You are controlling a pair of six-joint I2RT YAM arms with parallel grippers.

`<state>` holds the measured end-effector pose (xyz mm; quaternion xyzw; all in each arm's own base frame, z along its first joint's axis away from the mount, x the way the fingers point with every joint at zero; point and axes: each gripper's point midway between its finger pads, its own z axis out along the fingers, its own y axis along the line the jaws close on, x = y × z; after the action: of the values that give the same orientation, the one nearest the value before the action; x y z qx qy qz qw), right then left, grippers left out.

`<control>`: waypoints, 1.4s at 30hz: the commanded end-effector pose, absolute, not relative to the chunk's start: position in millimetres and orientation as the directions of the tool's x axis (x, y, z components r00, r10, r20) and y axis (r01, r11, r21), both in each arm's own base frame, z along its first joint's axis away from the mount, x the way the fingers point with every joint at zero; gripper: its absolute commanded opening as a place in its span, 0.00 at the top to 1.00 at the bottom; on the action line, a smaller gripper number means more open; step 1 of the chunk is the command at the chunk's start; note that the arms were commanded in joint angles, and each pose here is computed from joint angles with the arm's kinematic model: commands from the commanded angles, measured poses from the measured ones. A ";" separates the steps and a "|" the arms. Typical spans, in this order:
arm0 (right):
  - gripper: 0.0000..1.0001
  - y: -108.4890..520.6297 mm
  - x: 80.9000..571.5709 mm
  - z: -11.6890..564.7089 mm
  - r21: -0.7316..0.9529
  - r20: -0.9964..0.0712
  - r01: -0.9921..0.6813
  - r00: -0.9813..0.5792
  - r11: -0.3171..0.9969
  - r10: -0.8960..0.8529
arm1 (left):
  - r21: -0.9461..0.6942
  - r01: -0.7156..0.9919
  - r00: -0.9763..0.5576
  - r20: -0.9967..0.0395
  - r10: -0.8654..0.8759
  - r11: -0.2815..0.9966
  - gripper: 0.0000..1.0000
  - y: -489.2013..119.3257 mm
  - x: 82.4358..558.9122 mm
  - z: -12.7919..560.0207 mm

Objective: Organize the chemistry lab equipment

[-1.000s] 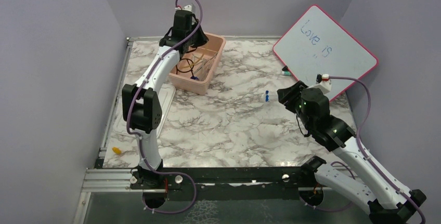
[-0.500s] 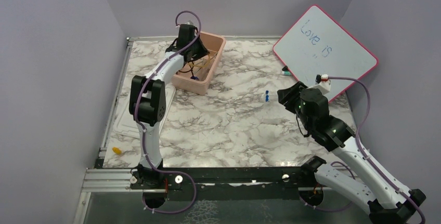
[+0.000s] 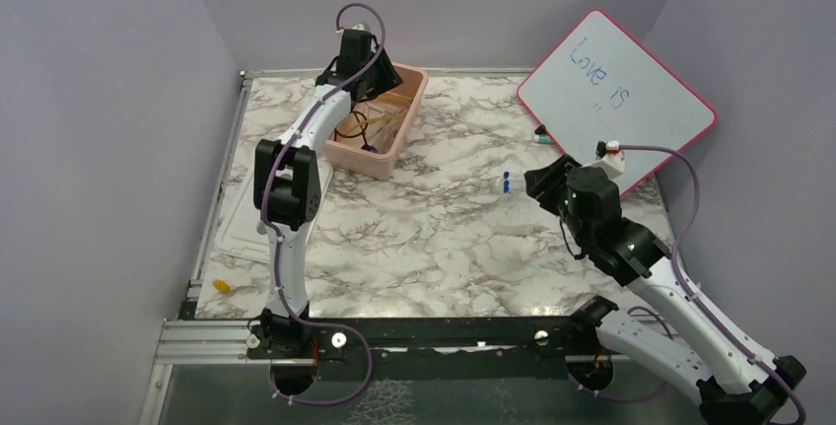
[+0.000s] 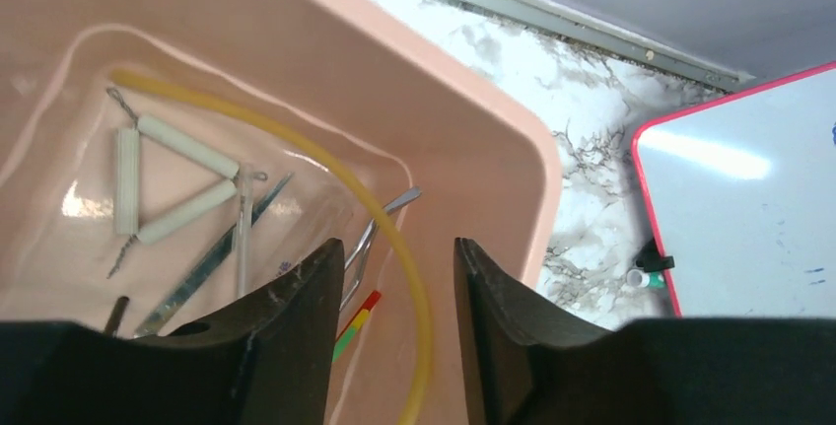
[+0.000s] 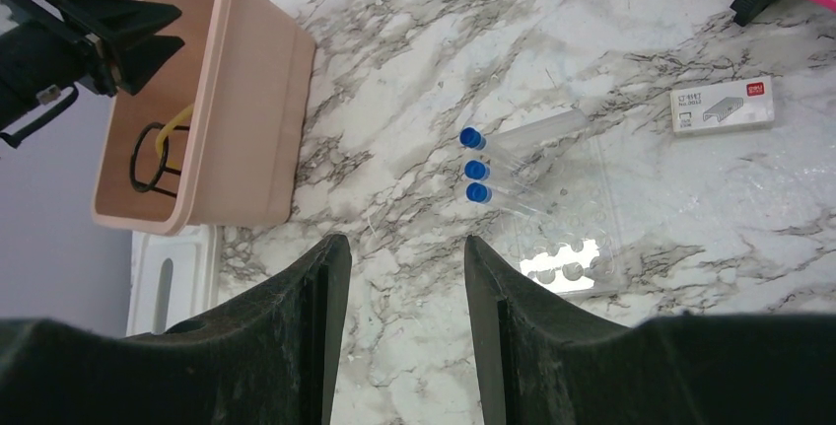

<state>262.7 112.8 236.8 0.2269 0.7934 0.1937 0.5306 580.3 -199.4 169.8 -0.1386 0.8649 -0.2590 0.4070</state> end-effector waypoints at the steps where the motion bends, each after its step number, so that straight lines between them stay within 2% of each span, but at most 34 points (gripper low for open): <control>1: 0.49 111.4 267.2 236.6 0.548 -0.761 0.156 -0.315 0.822 0.567 | -0.481 0.047 -0.577 -0.728 -0.369 0.876 0.48 -185.3 579.3 216.8; 5: 0.49 113.0 267.5 236.4 0.552 -0.759 0.151 -0.317 0.820 0.569 | -0.414 0.126 -0.578 -0.769 -0.272 0.902 0.42 -182.4 564.6 235.5; 11: 0.49 114.8 267.5 237.9 0.559 -0.757 0.140 -0.317 0.818 0.572 | -0.223 0.346 -0.596 -0.803 0.029 0.911 0.38 -174.8 517.5 236.7; 15: 0.49 117.3 268.2 237.9 0.561 -0.756 0.131 -0.322 0.818 0.570 | -0.131 0.535 -0.559 -0.795 0.234 0.835 0.38 -178.4 489.3 233.6; 21: 0.49 123.0 268.6 235.4 0.572 -0.743 0.121 -0.341 0.811 0.576 | -0.079 0.652 -0.545 -0.740 0.394 0.754 0.45 -174.9 468.1 210.2; 26: 0.49 123.1 267.9 239.0 0.576 -0.743 0.116 -0.338 0.809 0.577 | -0.059 0.661 -0.561 -0.701 0.441 0.748 0.45 -169.0 470.7 186.2; 29: 0.49 120.4 267.1 240.2 0.572 -0.746 0.123 -0.333 0.811 0.577 | -0.078 0.648 -0.586 -0.686 0.431 0.757 0.50 -165.5 478.7 172.2; 38: 0.49 114.9 264.5 239.4 0.568 -0.750 0.136 -0.321 0.811 0.579 | -0.121 0.628 -0.628 -0.662 0.408 0.769 0.47 -164.3 491.7 149.5; 41: 0.49 116.1 265.5 238.0 0.567 -0.749 0.136 -0.325 0.812 0.578 | -0.092 0.591 -0.643 -0.654 0.399 0.801 0.54 -157.2 498.3 148.5; 42: 0.49 116.8 265.8 237.9 0.567 -0.749 0.135 -0.327 0.812 0.577 | -0.090 0.581 -0.644 -0.659 0.389 0.809 0.60 -157.3 500.7 151.3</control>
<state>264.9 120.8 240.6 0.2212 0.7884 0.2152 0.5323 491.1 -166.3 144.3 0.2857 0.8892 -0.1674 0.3157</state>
